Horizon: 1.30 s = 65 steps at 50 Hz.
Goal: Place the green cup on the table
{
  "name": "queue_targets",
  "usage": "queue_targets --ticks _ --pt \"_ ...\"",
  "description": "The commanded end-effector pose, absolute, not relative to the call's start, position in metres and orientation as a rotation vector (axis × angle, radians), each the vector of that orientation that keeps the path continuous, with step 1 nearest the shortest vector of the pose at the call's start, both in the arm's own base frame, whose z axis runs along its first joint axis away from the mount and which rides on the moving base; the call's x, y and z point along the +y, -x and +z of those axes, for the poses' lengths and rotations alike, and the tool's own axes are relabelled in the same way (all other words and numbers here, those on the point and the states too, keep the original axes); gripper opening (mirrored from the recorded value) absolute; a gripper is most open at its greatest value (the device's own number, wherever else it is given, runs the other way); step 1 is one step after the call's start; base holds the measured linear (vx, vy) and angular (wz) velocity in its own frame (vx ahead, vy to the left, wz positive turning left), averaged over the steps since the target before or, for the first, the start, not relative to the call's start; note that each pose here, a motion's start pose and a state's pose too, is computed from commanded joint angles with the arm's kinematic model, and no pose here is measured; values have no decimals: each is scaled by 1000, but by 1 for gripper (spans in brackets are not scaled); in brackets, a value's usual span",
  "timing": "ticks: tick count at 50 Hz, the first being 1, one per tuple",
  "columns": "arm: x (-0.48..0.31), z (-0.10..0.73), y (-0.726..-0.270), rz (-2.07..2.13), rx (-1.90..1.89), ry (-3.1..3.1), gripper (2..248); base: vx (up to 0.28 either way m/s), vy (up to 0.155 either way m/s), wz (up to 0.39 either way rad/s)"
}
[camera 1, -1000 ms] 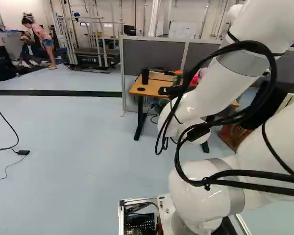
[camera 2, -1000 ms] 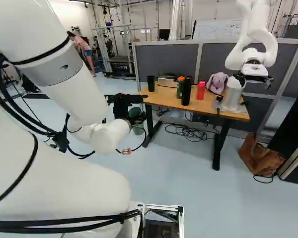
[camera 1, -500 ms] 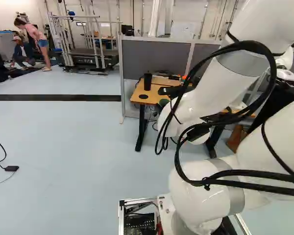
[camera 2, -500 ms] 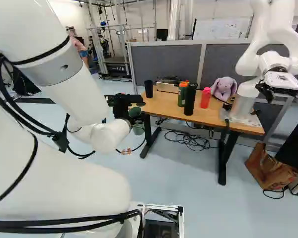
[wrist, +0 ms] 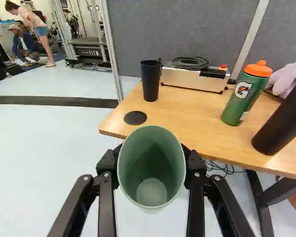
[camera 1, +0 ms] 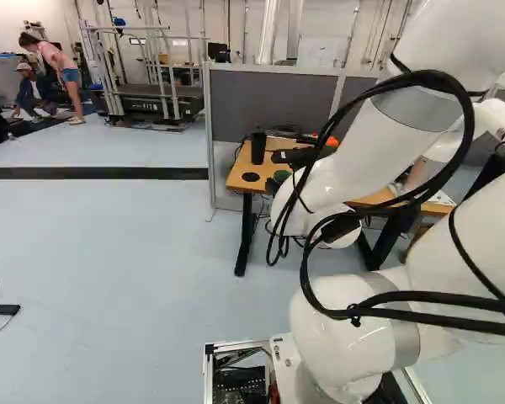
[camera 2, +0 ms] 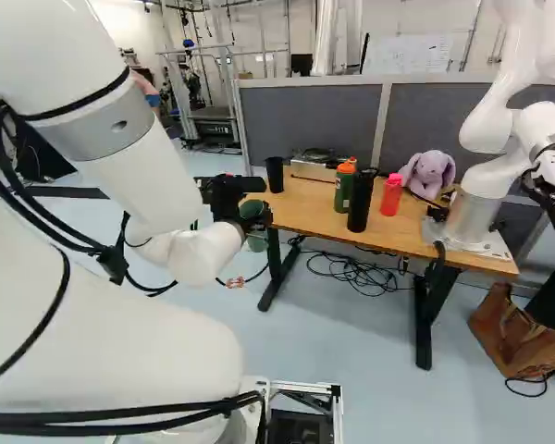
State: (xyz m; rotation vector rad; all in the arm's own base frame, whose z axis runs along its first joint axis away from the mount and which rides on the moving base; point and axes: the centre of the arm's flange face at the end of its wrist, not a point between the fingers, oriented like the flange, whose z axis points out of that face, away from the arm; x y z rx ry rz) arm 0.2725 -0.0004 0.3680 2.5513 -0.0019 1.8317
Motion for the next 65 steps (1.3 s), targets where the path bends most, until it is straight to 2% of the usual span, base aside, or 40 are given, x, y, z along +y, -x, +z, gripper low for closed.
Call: queue_targets --ticks 65 --pt "-27 412 -400 1899 -83 -2449 126 0 0 0"
